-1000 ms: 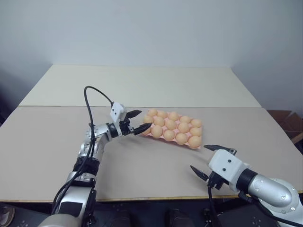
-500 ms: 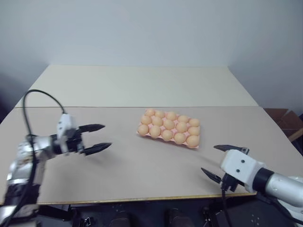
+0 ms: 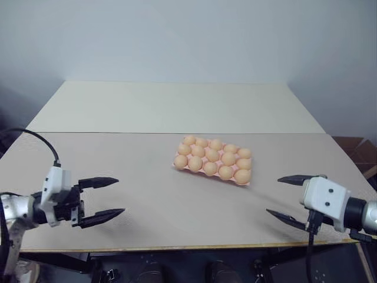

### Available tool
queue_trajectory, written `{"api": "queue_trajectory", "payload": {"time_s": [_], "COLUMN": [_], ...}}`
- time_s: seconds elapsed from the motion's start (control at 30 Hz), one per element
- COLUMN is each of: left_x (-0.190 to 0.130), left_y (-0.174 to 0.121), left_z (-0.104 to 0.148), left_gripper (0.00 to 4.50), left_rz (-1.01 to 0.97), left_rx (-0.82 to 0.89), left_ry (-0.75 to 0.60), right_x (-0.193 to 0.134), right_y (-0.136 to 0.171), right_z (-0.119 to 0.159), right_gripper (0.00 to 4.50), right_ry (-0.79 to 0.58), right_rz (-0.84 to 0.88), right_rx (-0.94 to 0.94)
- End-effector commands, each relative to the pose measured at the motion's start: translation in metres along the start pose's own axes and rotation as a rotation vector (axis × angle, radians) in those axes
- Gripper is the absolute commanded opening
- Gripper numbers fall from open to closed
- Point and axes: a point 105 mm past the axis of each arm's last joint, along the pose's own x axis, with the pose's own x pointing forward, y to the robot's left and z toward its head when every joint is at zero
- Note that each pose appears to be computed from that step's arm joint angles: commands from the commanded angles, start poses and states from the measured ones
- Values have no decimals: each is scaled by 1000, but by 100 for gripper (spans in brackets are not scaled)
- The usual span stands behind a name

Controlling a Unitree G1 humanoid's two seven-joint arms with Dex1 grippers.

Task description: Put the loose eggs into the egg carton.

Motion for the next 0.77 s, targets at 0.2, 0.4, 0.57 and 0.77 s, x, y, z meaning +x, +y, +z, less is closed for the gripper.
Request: {"api": "queue_trajectory", "payload": {"time_s": [0.2, 0.4, 0.57, 0.77], "left_x": [7, 5, 7, 4], "left_y": [20, 23, 16, 11], "left_z": [10, 20, 19, 22], "left_gripper": [449, 449, 449, 449], "left_rz": [218, 255, 249, 157], "left_rx": [-33, -96, -116, -153], "left_ry": [58, 47, 48, -3], "right_x": [10, 8, 9, 11], "right_y": [-1, 2, -9, -3], "right_z": [5, 4, 3, 2], "right_gripper": [450, 450, 450, 450], "right_ry": [-24, -7, 0, -6], "right_rz": [-5, 69, 53, 69], "right_rx": [-7, -24, -31, -27]}}
